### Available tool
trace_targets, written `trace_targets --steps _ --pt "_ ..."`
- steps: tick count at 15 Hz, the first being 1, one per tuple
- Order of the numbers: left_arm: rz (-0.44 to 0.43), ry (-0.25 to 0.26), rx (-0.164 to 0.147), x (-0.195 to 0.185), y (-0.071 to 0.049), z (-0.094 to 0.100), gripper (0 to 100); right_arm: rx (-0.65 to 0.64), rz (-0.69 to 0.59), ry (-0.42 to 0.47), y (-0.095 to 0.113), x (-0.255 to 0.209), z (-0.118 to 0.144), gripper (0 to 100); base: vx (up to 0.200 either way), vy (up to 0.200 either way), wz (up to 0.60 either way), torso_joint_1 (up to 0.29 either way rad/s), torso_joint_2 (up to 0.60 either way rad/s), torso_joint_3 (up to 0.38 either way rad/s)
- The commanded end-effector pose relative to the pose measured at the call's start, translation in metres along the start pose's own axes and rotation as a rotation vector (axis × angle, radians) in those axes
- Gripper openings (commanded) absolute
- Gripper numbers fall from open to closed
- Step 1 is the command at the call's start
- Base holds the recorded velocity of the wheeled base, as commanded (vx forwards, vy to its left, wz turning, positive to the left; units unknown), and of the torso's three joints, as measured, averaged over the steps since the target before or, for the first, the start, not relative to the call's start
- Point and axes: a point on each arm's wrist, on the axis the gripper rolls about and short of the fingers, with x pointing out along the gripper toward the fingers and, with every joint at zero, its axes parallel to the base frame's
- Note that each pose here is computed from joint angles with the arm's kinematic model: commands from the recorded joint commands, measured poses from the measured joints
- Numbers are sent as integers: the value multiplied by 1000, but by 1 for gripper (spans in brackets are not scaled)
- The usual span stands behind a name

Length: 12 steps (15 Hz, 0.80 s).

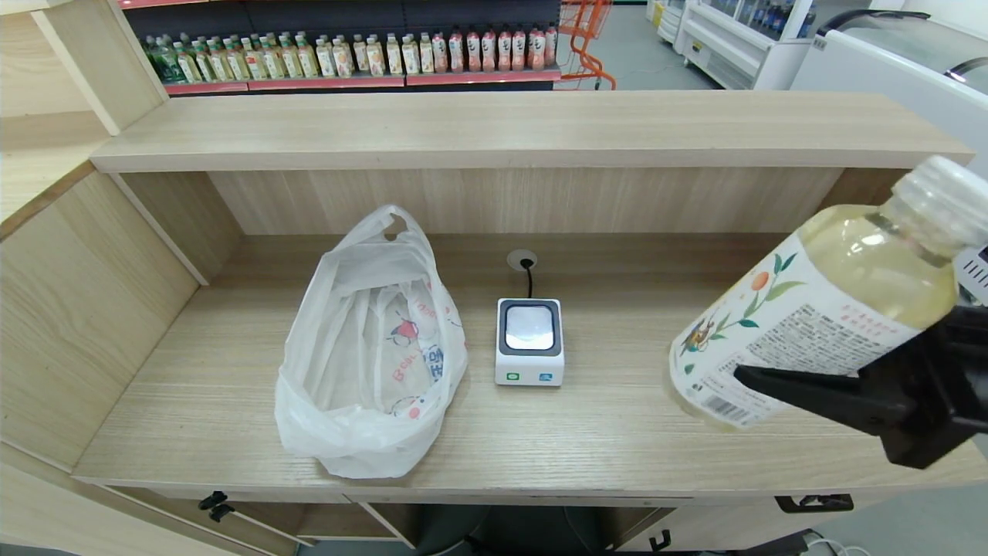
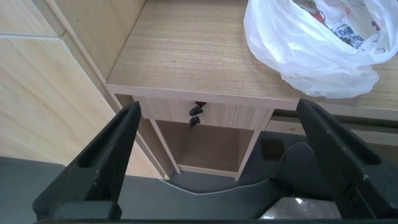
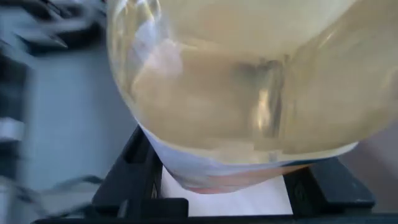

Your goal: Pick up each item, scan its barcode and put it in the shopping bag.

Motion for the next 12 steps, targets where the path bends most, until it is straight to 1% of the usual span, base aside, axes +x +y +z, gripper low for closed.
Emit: trace_targets --steps 1,2,3,4,5,7,9,12 --pt "0 2 1 0 0 0 100 -335 -204 139 -43 -22 -18 0 0 0 0 0 0 0" --pt "0 2 1 0 0 0 100 -445 -268 184 -52 -30 -15 0 0 0 0 0 0 0" --pt "0 0 0 0 0 0 100 -483 -296 199 -54 -33 -12 0 0 0 0 0 0 0" --pt "0 0 0 0 0 0 100 -578 -366 251 -59 -37 -7 0 0 0 0 0 0 0" --pt "0 2 1 0 0 0 100 -648 -396 283 -59 -39 -4 0 0 0 0 0 0 0" --pt "0 2 1 0 0 0 100 -748 -405 323 -58 -40 -4 0 0 0 0 0 0 0" --pt "0 0 0 0 0 0 100 -805 -390 343 -57 -40 -7 0 0 0 0 0 0 0" --pt "0 0 3 0 0 0 100 -818 -370 364 -47 -42 -14 0 0 0 0 0 0 0"
